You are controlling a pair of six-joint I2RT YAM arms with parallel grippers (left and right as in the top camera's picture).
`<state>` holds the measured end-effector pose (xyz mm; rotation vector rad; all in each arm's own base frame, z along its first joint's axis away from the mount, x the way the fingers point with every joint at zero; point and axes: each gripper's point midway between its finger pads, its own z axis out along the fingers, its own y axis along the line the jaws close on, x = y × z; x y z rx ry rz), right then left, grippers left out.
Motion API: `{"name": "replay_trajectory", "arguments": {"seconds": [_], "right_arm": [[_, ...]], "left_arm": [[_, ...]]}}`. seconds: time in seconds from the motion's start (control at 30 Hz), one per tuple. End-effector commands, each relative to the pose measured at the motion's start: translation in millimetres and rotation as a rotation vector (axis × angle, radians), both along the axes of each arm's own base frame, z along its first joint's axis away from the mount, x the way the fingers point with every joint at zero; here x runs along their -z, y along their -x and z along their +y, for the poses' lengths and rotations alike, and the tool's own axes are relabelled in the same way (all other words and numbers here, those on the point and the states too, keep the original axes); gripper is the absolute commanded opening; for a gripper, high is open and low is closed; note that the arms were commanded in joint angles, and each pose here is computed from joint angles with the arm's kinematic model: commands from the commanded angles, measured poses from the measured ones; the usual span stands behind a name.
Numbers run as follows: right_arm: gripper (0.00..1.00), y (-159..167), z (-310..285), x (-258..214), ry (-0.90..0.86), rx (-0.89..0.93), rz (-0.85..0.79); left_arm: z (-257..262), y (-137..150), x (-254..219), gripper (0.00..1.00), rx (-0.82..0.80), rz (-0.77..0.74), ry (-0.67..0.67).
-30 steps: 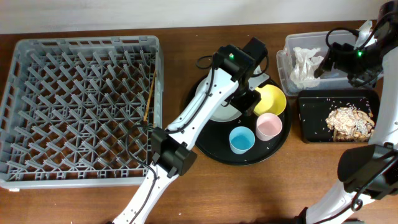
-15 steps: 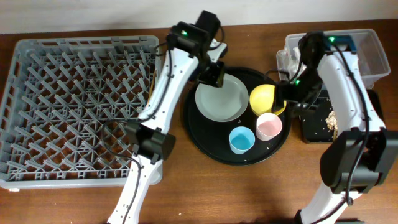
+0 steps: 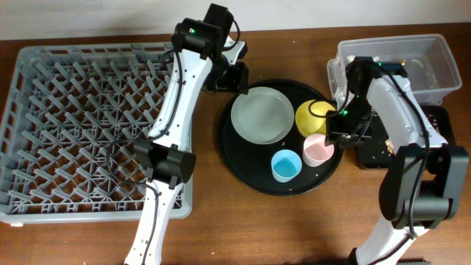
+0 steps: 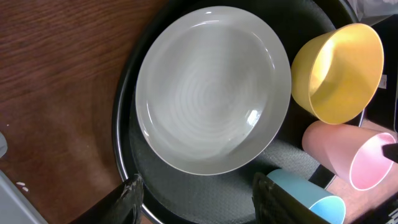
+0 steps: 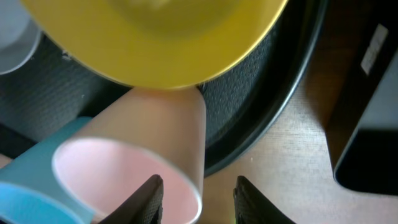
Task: Sort waste into correct bins and load items into the dishwasher rack
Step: 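Grasp the pink cup with the right gripper and lift it, then hand the pink cup from the right gripper to the left gripper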
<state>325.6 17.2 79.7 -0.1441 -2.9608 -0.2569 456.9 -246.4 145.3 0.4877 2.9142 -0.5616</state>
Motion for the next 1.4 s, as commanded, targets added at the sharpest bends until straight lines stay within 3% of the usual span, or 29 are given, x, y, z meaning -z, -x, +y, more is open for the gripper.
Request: {"name": "replay_trajectory", "arguments": {"seconds": [0.0,0.03,0.1,0.27,0.33,0.5,0.6,0.67,0.83,1.0,1.3,1.37], "right_arm": [[0.35,3.6,-4.0,9.0,0.026,-0.014,0.000],[0.21,1.7,-4.0,9.9,0.027,-0.014,-0.008],[0.05,-1.0,-4.1,10.3,0.027,-0.013,-0.019],[0.04,-2.8,-3.0,10.1,0.021,-0.012,-0.027],[0.04,-1.9,10.1,-1.2,-0.059,-0.020,-0.042],[0.04,-16.2,35.1,-83.9,-0.232,-0.047,-0.237],[0.04,-36.5,33.5,-151.0,-0.301,-0.035,-0.458],[0.04,-53.7,44.6,-192.7,-0.466,-0.043,-0.622],[0.04,-72.9,93.5,-245.3,-0.877,-0.208,-0.825],[0.04,-85.1,134.9,-253.4,-0.977,-0.342,-0.880],[0.04,-92.0,172.6,-266.1,-1.028,-0.431,-0.935],[0.04,-91.5,178.2,-264.2,-1.025,-0.439,-0.930]], "left_arm": [[-3.7,1.3,-20.7,0.56,0.001,-0.037,0.035],[-3.8,0.9,-20.8,0.56,0.001,-0.039,0.036],[-3.8,0.9,-20.8,0.56,0.001,-0.039,0.036],[-4.4,-0.2,-21.2,0.56,0.001,-0.043,0.039],[-5.5,0.9,-24.3,0.56,0.003,-0.041,0.054],[-0.8,2.9,-61.3,0.55,0.013,-0.050,0.206],[-0.3,9.0,-101.2,0.55,0.073,-0.054,0.422],[-2.3,14.7,-137.9,0.57,0.144,-0.041,0.675],[14.9,31.5,-220.6,0.75,0.349,-0.132,1.179],[5.0,38.9,-219.8,0.81,0.360,-0.103,1.181],[-31.8,63.0,-219.6,0.80,0.436,-0.043,1.187],[-33.4,64.1,-219.6,0.77,0.439,-0.041,1.188]]}}
